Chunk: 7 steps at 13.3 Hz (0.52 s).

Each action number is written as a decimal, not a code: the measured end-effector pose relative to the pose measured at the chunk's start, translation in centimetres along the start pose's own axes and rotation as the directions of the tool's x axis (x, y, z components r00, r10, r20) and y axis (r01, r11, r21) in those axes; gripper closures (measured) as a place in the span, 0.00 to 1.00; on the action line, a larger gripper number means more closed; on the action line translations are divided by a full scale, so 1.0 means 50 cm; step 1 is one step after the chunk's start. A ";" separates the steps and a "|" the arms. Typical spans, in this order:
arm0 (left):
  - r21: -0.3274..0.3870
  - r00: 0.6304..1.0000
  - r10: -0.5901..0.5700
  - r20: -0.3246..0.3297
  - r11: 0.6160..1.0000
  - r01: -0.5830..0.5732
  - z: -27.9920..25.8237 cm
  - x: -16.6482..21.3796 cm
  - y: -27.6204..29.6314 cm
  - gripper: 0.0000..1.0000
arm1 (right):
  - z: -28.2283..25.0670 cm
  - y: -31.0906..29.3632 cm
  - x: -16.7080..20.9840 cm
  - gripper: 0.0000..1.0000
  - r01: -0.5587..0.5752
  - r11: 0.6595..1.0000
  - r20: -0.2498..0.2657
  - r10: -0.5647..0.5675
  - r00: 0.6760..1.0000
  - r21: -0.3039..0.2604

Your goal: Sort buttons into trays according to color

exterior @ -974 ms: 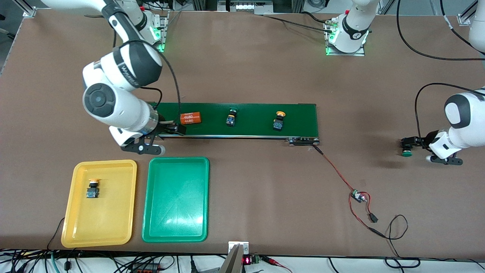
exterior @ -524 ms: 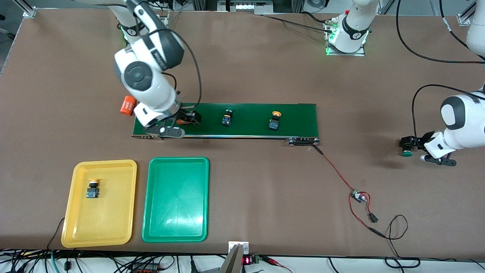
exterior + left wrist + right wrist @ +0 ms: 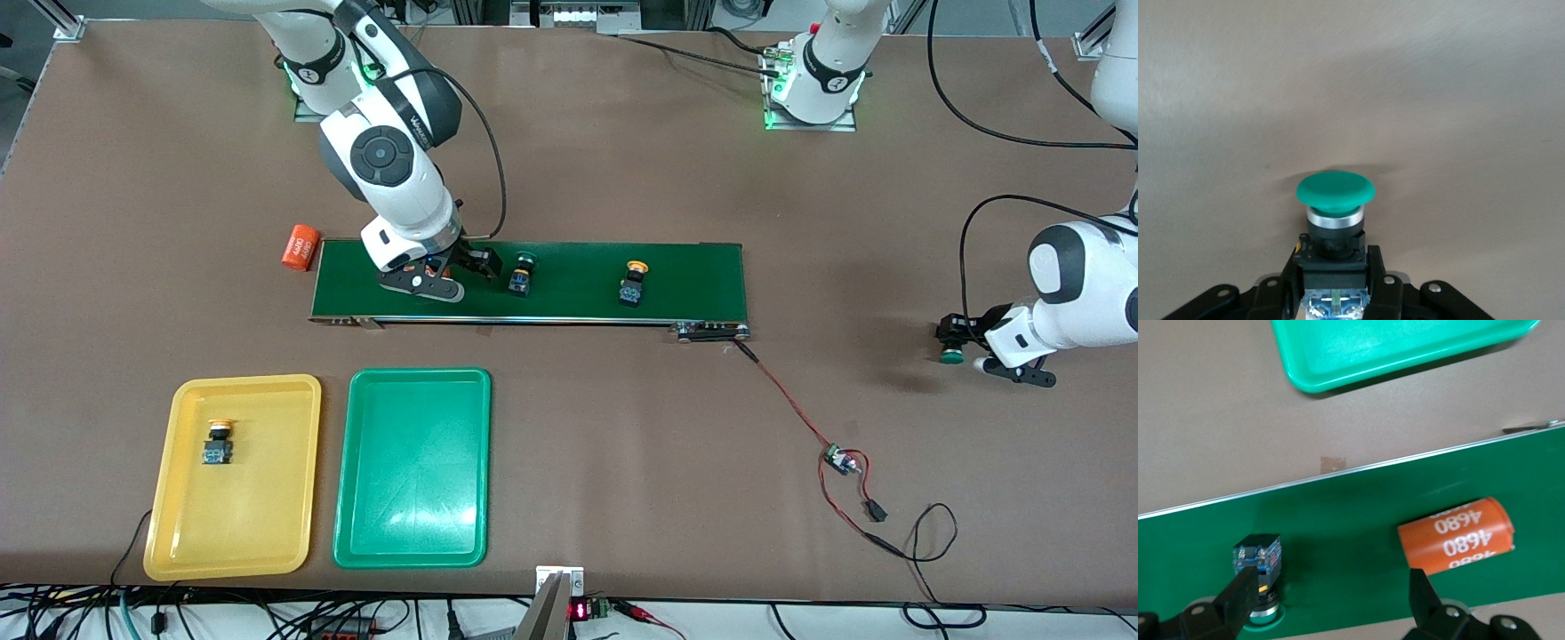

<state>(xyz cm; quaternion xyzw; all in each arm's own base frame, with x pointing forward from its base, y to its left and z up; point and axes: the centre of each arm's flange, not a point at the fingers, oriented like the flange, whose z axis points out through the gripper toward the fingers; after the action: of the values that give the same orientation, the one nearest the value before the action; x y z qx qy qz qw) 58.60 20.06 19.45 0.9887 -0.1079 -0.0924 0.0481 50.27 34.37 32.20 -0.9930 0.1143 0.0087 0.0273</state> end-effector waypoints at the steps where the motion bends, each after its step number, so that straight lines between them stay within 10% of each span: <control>1: 0.014 1.000 0.025 0.000 1.000 -0.025 -0.038 0.012 0.029 0.59 | 0.002 -0.001 -0.002 0.00 -0.001 1.000 -0.002 0.001 1.000 0.004; 7: 0.048 0.984 0.178 -0.015 0.983 -0.177 -0.197 0.094 0.320 0.59 | 0.024 -0.015 -0.039 0.00 -0.023 0.999 -0.006 0.024 1.000 0.025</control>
<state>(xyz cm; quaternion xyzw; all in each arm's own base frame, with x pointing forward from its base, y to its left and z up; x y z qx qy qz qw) 61.77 4.21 30.10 0.9768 -0.1975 -0.0759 0.0341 48.54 35.61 31.10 -0.9912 0.1262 0.0045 0.0394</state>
